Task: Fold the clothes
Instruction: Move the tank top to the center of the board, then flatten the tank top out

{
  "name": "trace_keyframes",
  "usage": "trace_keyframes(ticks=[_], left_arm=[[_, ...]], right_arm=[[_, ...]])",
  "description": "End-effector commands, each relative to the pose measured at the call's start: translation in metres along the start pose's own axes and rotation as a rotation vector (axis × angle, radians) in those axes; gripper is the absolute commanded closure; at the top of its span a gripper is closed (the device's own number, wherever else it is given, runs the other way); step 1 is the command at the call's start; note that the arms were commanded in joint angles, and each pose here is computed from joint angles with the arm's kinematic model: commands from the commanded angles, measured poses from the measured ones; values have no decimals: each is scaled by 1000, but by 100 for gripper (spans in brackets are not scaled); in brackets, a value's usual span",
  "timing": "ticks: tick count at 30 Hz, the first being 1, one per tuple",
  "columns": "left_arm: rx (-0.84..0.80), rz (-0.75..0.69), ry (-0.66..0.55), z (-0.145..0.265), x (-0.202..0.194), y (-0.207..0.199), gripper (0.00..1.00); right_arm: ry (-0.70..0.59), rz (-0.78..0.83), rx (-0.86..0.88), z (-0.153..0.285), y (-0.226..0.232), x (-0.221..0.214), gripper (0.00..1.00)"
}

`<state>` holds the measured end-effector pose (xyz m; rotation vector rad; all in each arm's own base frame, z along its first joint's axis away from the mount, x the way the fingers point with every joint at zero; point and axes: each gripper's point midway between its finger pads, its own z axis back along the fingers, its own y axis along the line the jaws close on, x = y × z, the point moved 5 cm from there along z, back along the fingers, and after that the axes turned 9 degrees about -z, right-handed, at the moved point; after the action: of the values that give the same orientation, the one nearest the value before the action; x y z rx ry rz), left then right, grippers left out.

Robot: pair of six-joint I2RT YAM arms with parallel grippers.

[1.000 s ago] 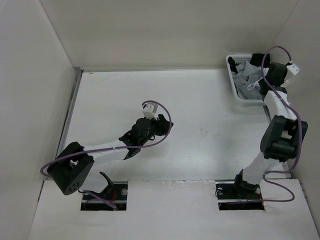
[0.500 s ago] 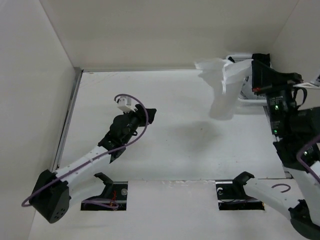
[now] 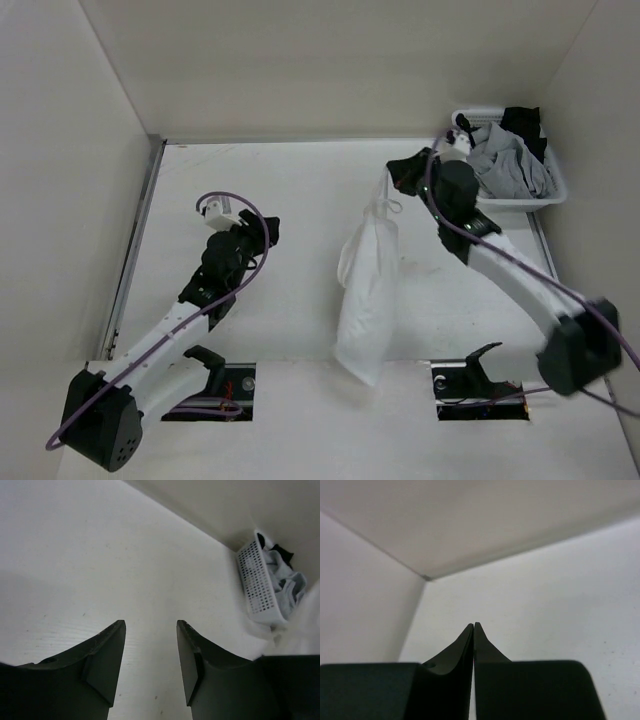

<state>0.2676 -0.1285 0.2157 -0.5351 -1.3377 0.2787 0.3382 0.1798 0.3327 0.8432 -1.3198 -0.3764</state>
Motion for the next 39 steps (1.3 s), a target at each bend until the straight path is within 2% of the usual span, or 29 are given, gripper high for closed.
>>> trace_keyframes(ticks=[1, 3, 4, 5, 8, 10, 11, 12, 15, 17, 20, 23, 26, 30, 39], left_arm=[[56, -21, 55, -7, -19, 14, 57], [65, -42, 87, -11, -28, 14, 57], [62, -53, 106, -11, -34, 13, 57], [54, -64, 125, -12, -39, 10, 57], [0, -111, 197, -9, -63, -3, 57], [-55, -168, 256, -3, -84, -16, 58], [-87, -198, 292, 1, -96, -23, 60], [-120, -229, 328, 6, -107, -30, 62], [-220, -309, 447, 26, -145, -52, 62], [-273, -351, 510, 38, -166, -63, 62], [-362, -424, 541, 56, -184, -87, 61], [-400, -519, 504, 66, -192, -108, 60], [-416, -621, 502, 70, -203, -121, 65], [-414, -693, 523, 68, -221, -128, 67], [-324, -788, 585, 51, -244, -117, 74]], right_arm=[[124, -165, 72, -74, -45, -19, 95], [155, -198, 26, -119, -76, -18, 93], [153, -204, 1, -129, -85, -15, 89], [143, -214, -44, -138, -93, -9, 80], [100, -150, -92, -130, -95, 1, 61], [122, -62, -108, -109, -87, -15, 57], [135, -26, -132, -95, -88, -25, 57], [147, 2, -163, -78, -92, -37, 61], [161, 42, -261, -22, -113, -69, 91], [163, 47, -301, 9, -125, -83, 97], [142, 24, -344, 46, -142, -95, 92], [138, -18, -358, 72, -152, -103, 86], [133, -40, -350, 88, -157, -105, 82], [139, -51, -351, 97, -164, -107, 79], [138, -60, -337, 102, -168, -105, 75]])
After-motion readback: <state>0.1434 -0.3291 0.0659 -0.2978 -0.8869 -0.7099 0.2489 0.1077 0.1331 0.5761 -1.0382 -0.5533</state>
